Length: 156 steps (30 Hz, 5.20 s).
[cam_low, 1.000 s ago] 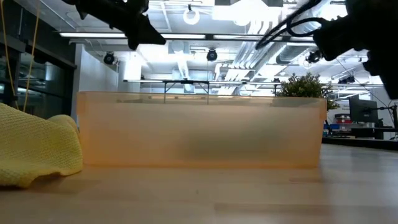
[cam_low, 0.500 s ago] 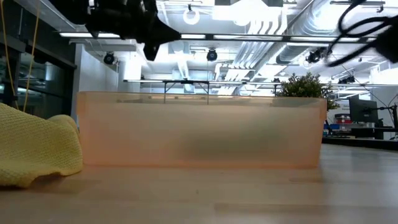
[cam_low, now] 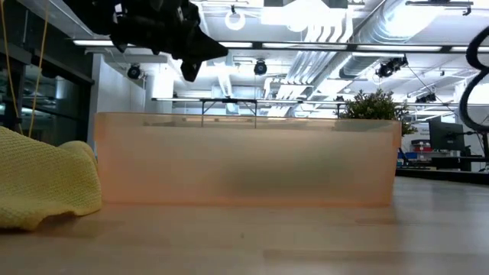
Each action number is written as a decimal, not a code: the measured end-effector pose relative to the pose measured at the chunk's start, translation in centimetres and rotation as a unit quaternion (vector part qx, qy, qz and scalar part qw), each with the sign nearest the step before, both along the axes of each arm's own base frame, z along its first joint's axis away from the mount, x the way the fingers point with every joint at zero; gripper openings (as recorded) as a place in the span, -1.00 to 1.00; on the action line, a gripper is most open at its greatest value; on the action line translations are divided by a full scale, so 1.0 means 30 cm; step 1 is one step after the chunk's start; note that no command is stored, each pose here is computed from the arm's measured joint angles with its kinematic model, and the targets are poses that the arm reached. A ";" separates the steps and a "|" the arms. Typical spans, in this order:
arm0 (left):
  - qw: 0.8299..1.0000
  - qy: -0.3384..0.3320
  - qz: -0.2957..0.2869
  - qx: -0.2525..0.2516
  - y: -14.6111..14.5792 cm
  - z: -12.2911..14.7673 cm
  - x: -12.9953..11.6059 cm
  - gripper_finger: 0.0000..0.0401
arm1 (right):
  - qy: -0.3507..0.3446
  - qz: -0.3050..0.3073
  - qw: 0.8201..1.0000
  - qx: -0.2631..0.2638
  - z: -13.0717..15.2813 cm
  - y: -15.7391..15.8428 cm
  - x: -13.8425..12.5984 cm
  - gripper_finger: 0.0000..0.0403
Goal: Fold microfiber towels
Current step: Fold the gray towel
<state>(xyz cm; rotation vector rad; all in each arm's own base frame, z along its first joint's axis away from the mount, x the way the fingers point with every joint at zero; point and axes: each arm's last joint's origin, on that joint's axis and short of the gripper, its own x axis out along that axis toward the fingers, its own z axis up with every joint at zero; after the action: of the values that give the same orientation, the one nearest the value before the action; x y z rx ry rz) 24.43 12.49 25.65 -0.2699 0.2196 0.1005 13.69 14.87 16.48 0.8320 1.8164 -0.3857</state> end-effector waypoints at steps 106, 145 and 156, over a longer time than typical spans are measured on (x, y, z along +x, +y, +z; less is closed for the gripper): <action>0.974 0.215 0.071 0.017 -0.009 -0.085 -0.052 -1.00 | -0.604 -0.184 0.763 -0.140 0.196 -0.837 0.836 -0.29; 0.851 0.378 0.249 -0.267 0.250 -0.423 0.191 -0.34 | -0.485 -0.084 0.822 -0.289 0.395 -0.905 0.581 0.19; 0.858 0.394 0.248 -0.217 0.247 -0.414 0.184 -0.87 | -0.473 -0.090 0.824 -0.298 0.391 -0.906 0.577 0.19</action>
<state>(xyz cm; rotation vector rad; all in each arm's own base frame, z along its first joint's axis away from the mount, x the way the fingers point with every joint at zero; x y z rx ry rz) 29.95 19.90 13.24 -0.7313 0.9995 0.6879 31.01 -12.31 28.21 0.5714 0.6213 -0.5041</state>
